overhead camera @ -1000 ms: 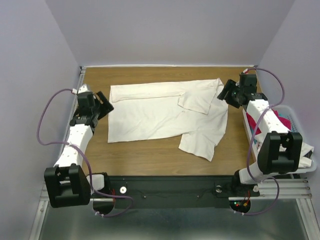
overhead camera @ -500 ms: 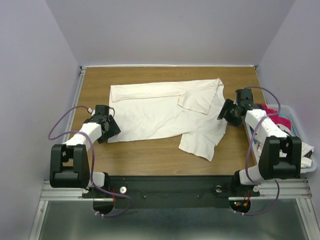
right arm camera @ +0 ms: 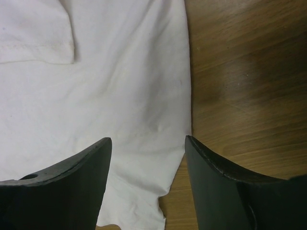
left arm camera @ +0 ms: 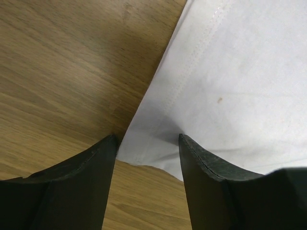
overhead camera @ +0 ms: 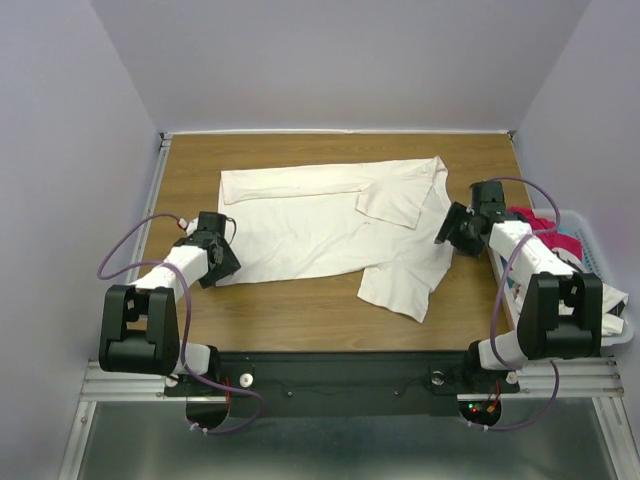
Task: Fold and stack the t-shirts
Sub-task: Fold the tshirt
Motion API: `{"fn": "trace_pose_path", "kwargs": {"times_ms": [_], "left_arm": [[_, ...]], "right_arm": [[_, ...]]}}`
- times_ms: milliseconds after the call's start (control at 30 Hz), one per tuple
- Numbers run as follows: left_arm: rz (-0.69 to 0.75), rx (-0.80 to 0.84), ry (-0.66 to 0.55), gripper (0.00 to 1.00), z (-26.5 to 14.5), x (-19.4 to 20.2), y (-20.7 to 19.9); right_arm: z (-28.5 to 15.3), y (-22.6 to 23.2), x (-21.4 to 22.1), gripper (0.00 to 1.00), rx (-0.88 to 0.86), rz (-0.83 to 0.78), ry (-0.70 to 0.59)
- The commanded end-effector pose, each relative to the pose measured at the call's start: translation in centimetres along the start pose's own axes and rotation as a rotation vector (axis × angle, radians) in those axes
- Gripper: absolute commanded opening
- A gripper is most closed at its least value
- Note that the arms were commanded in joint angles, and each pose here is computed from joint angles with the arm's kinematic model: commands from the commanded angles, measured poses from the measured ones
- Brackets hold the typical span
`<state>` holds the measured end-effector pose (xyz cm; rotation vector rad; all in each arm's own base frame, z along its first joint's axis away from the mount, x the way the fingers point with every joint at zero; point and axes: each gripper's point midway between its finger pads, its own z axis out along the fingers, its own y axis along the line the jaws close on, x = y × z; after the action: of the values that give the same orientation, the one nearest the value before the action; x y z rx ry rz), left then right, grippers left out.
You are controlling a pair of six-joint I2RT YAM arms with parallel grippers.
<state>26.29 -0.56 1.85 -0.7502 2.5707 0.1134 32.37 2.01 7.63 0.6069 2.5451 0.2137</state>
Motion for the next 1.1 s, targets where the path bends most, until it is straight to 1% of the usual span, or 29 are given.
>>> {"fn": "trace_pose_path", "kwargs": {"times_ms": [0,67,133,167,200,300,333,433,567,667,733,767,900,1067], "left_arm": [[-0.010,-0.049,0.024,0.61,0.2,1.4,1.3],[-0.010,-0.045,0.018,0.59,0.1,1.2,1.3],[-0.012,-0.040,0.014,0.55,0.0,1.2,1.2],[-0.014,-0.040,0.013,0.52,0.0,1.2,1.3],[-0.011,-0.038,0.012,0.50,0.0,1.2,1.2],[-0.014,-0.029,0.004,0.44,0.0,1.0,1.0],[-0.014,-0.029,0.004,0.39,0.0,1.1,1.1],[-0.015,-0.026,0.002,0.33,0.2,1.2,1.1],[-0.012,-0.020,0.000,0.22,0.3,1.2,1.0],[-0.012,-0.018,-0.005,0.16,0.2,1.1,1.0],[-0.011,-0.015,-0.008,0.11,0.3,1.0,0.9],[-0.010,-0.016,-0.003,0.09,0.3,1.1,0.9],[-0.016,-0.016,-0.011,0.05,0.2,0.9,0.9],[-0.019,-0.011,-0.013,0.04,0.1,0.8,0.9]], "right_arm": [[0.0,-1.3,-0.5,0.65,0.067,0.002,-0.039],[0.4,-1.6,-0.3,0.62,0.083,0.006,-0.027],[0.8,-2.0,0.1,0.57,0.102,0.017,-0.014],[1.1,-2.2,0.4,0.55,0.113,0.026,-0.003],[1.2,-2.5,0.8,0.51,0.125,0.030,0.006],[2.0,-3.2,1.8,0.50,0.156,0.047,0.042],[2.2,-3.6,2.3,0.49,0.171,0.051,0.053],[2.9,-4.3,3.3,0.49,0.202,0.060,0.084],[3.5,-4.6,3.5,0.48,0.218,0.062,0.086],[3.8,-4.7,3.7,0.47,0.216,0.065,0.089],[4.3,-4.8,4.3,0.44,0.213,0.066,0.104],[4.5,-4.9,4.7,0.40,0.215,0.069,0.115],[4.4,-4.5,5.0,0.38,0.191,0.079,0.124],[3.5,-3.6,4.6,0.40,0.143,0.084,0.110]]}}
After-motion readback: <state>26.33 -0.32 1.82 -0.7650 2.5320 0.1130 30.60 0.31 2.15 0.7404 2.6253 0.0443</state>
